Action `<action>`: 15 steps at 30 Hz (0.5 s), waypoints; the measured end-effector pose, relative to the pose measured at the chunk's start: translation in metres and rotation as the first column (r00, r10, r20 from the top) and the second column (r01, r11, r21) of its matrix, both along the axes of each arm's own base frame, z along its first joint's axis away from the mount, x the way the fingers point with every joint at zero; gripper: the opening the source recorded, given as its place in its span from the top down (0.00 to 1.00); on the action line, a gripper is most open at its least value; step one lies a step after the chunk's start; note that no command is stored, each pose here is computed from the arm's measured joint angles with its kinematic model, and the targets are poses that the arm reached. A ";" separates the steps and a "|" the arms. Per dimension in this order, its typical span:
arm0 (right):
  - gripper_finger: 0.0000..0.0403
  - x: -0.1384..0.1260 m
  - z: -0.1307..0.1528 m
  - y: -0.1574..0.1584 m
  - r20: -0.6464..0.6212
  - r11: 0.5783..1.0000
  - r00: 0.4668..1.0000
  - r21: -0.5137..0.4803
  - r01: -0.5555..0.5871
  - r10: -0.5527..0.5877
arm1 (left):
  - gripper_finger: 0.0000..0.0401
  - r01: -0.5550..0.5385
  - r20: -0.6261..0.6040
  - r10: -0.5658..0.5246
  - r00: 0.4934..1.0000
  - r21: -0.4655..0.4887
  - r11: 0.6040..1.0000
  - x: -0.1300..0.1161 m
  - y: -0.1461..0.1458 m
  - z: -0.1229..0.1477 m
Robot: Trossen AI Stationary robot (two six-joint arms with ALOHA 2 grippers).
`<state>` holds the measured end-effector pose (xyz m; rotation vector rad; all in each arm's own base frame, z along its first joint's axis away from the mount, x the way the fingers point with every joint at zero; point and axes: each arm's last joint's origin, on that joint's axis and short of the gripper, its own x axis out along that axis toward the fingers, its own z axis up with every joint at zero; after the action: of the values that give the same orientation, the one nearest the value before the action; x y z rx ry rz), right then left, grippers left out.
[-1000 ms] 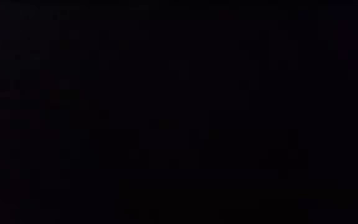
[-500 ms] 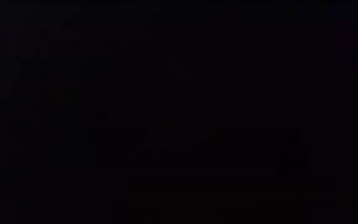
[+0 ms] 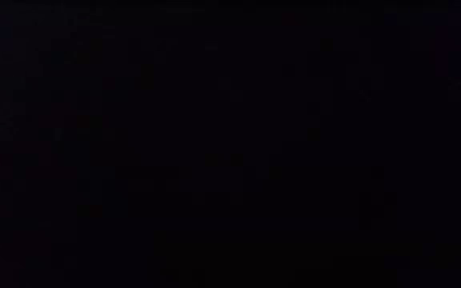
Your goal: Pick & Place USB Port
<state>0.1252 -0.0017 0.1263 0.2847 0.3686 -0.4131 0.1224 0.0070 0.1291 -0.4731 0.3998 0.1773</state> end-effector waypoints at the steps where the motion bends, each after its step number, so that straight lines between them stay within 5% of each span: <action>1: 1.00 0.000 0.000 0.000 0.000 1.000 1.000 0.000 0.000 0.000 | 0.94 0.000 0.000 0.000 1.000 0.000 1.000 0.000 0.000 0.000; 6: 1.00 0.000 0.001 0.000 0.025 0.999 0.999 0.044 0.019 -0.021 | 0.94 0.000 0.000 0.000 1.000 0.000 1.000 0.000 0.000 0.000; 10: 1.00 0.002 0.005 0.000 0.136 0.969 0.985 0.238 0.072 -0.106 | 0.94 0.000 0.000 0.000 1.000 0.000 1.000 0.000 0.000 0.000; 15: 1.00 0.006 0.011 0.004 0.228 0.873 0.967 0.487 -0.012 -0.114 | 0.94 0.000 0.000 0.000 1.000 0.000 1.000 0.000 0.000 0.000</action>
<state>0.1308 0.0026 0.1370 0.8352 0.2102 -0.3261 0.1225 0.0070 0.1292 -0.4733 0.3997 0.1770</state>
